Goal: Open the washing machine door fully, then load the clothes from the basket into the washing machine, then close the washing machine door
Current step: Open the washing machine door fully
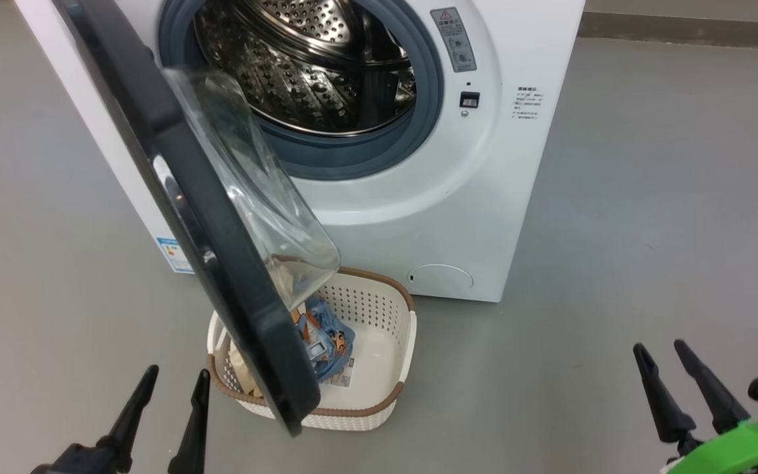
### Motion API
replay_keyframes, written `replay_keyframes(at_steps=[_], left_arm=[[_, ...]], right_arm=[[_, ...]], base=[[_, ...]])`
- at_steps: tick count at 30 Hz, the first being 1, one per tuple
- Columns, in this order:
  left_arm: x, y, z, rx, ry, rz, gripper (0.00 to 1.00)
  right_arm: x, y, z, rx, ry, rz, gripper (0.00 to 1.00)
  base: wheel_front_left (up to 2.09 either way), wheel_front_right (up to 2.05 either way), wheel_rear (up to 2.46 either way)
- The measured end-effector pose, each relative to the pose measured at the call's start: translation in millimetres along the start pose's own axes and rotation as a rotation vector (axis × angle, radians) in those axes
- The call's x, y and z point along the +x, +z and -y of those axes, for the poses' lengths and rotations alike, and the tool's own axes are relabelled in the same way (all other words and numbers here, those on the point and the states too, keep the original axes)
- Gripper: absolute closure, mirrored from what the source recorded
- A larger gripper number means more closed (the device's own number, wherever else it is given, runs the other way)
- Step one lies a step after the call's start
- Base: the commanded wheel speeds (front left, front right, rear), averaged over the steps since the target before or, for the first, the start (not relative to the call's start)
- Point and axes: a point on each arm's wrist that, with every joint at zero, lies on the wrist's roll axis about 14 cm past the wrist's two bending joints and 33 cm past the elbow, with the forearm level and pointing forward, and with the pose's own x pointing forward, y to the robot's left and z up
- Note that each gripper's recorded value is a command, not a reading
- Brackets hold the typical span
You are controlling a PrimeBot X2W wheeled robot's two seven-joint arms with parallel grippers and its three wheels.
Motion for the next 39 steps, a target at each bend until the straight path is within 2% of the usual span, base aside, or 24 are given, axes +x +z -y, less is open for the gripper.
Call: replay_keyframes(at_steps=[8, 9, 10, 15, 21, 24, 28, 29, 31, 36, 39], left_arm=[[-1, 0, -4, 0.001, 0.013, -0.002, 0.00], [-1, 0, -5, -0.004, 0.018, 0.001, 0.48], [-1, 1, -6, -0.009, 0.023, 0.003, 1.00], [2, 19, -16, -0.027, 0.061, 0.066, 1.00], [12, 85, -30, -0.092, 0.115, 0.288, 1.00], [12, 123, -24, -0.115, 0.098, 0.416, 1.00], [7, 163, 9, -0.144, -0.005, 0.545, 1.00], [4, 177, 31, -0.156, -0.076, 0.586, 1.00], [1, 182, 54, -0.174, -0.151, 0.600, 1.00], [-4, 164, 96, -0.206, -0.290, 0.524, 1.00], [-2, 141, 106, -0.230, -0.317, 0.440, 1.00]], right_arm=[[-10, -14, -2, 0.003, -0.032, -0.012, 0.00], [-9, -14, -3, 0.005, -0.032, -0.012, 0.00], [-9, -14, -4, 0.005, -0.031, -0.009, 0.00], [-10, -9, -1, 0.004, -0.041, 0.005, 0.00], [-11, -11, -3, -0.003, -0.033, 0.001, 0.00], [-10, -10, -5, -0.006, -0.027, 0.003, 0.00], [-9, -9, -6, -0.005, -0.022, 0.006, 0.00], [-9, -9, -7, -0.005, -0.021, 0.006, 0.00], [-8, -9, -7, -0.005, -0.021, 0.006, 0.00], [-8, -10, -7, -0.004, -0.019, 0.004, 0.00], [-7, -12, -8, -0.003, -0.017, 0.000, 0.00]], base=[[0.00, 0.00, 0.00], [0.00, 0.00, 0.00], [0.00, 0.00, 0.00], [0.00, 0.00, 0.00], [0.00, 0.00, 0.00], [0.00, 0.00, 0.00], [0.00, 0.00, 0.00], [0.00, 0.00, 0.00], [0.00, 0.00, 0.00], [0.00, 0.00, 0.00], [0.00, 0.00, 0.00]])
